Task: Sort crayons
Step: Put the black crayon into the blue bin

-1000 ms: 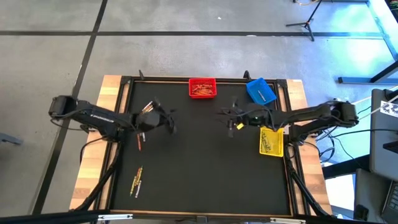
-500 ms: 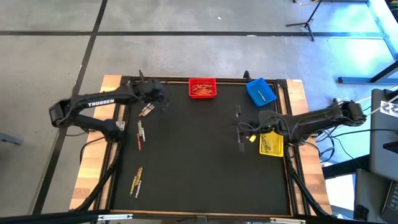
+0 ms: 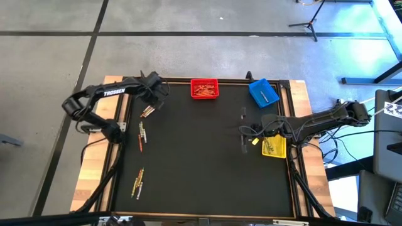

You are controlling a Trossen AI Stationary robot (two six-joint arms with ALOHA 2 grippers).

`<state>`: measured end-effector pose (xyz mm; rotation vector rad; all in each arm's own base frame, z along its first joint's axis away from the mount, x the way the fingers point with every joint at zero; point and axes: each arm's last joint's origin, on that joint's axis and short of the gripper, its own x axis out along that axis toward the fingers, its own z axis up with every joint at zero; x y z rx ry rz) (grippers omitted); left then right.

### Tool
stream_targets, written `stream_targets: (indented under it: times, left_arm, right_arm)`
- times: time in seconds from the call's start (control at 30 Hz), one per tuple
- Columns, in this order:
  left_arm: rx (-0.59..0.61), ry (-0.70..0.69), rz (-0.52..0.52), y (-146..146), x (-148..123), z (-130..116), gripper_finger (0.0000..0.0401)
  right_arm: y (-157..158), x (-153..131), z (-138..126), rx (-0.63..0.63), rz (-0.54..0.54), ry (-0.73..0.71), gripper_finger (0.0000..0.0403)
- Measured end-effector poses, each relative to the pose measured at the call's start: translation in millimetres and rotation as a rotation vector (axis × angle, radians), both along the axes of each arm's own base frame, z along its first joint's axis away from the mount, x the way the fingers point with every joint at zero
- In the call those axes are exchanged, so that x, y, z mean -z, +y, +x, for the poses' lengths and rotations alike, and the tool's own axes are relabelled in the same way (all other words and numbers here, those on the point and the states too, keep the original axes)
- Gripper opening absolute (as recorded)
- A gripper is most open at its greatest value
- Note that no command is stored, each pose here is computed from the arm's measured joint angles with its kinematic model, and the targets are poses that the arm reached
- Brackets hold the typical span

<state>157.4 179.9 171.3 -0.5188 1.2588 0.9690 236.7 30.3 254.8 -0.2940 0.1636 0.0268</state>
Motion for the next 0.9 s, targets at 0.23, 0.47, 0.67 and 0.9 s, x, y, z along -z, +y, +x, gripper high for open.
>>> stream_targets:
  times: [0.23, 0.47, 0.67, 0.9]
  left_arm:
    - [0.017, 0.036, -0.062, 8.4, 15.8, -1.7, 0.0141]
    - [0.034, 0.039, -0.062, 10.5, 19.0, -0.6, 0.0141]
    - [0.004, 0.014, -0.053, 11.4, 20.1, -0.3, 0.014]
    - [-0.005, 0.006, -0.074, 9.8, 26.2, -5.3, 0.014]
  right_arm:
    - [0.0, 0.0, 0.0, -0.003, -0.025, -0.001, 0.0106]
    - [0.0, -4.9, 0.8, -0.005, -0.052, -0.052, 0.0106]
    - [0.0, -4.5, 0.7, -0.005, -0.044, -0.048, 0.0106]
    - [0.1, -3.5, 0.7, -0.006, -0.037, -0.038, 0.0106]
